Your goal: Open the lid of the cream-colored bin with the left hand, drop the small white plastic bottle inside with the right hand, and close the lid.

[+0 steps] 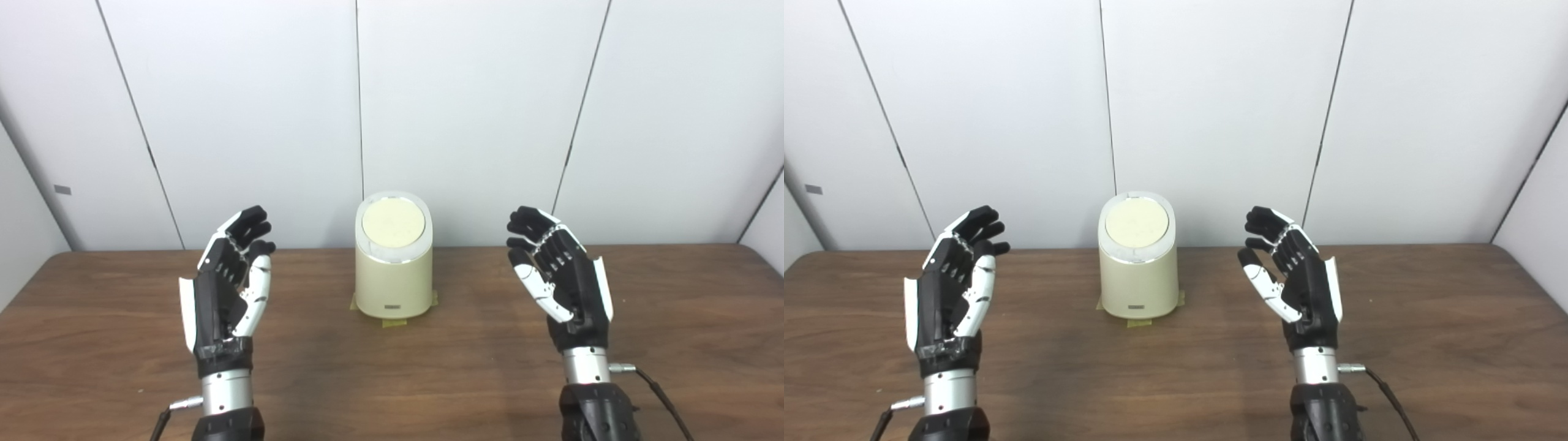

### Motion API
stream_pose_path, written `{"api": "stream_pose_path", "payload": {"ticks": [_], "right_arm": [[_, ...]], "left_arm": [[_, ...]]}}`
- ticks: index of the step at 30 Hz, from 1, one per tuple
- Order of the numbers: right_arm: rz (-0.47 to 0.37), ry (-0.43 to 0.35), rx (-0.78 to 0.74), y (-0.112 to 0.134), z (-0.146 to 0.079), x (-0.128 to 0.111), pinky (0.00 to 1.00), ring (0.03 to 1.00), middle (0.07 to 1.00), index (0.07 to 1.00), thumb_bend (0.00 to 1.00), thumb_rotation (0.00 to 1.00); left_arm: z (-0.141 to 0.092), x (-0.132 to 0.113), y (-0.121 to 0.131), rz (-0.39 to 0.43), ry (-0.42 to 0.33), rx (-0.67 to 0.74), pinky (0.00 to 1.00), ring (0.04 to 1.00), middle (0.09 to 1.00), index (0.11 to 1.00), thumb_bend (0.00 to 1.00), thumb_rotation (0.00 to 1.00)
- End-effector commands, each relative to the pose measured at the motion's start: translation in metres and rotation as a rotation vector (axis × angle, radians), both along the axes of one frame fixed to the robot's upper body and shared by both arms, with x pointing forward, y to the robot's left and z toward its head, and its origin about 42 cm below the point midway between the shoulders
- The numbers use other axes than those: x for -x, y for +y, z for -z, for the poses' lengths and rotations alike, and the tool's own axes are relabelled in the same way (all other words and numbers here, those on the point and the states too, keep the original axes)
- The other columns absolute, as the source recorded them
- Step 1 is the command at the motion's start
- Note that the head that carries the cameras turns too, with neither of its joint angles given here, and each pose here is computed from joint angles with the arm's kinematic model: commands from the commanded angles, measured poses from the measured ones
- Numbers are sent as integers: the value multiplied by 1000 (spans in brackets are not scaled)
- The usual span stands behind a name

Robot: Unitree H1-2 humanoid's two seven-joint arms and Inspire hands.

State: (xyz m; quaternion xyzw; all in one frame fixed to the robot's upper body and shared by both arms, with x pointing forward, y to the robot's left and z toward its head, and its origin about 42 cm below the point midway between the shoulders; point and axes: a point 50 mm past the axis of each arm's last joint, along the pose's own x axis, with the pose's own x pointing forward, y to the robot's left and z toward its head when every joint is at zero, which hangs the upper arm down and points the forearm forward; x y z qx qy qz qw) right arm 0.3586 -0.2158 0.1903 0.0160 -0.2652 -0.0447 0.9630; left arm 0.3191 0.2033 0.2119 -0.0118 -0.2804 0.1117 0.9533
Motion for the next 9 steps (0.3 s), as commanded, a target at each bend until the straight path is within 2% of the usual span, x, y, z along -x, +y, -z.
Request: {"api": "stream_pose_path", "payload": {"ticks": [1,9], "right_arm": [[3,-73,18,-3,-18,-5,646,726,732,711,335,275],[-31,-33,11,-1,-17,0,634,724,733,708,331,304]], "left_arm": [[-12,0,-3,10,-61,6,666,761,781,772,247,428],[-11,3,-2,45,-34,15,692,770,790,784,254,482]]}}
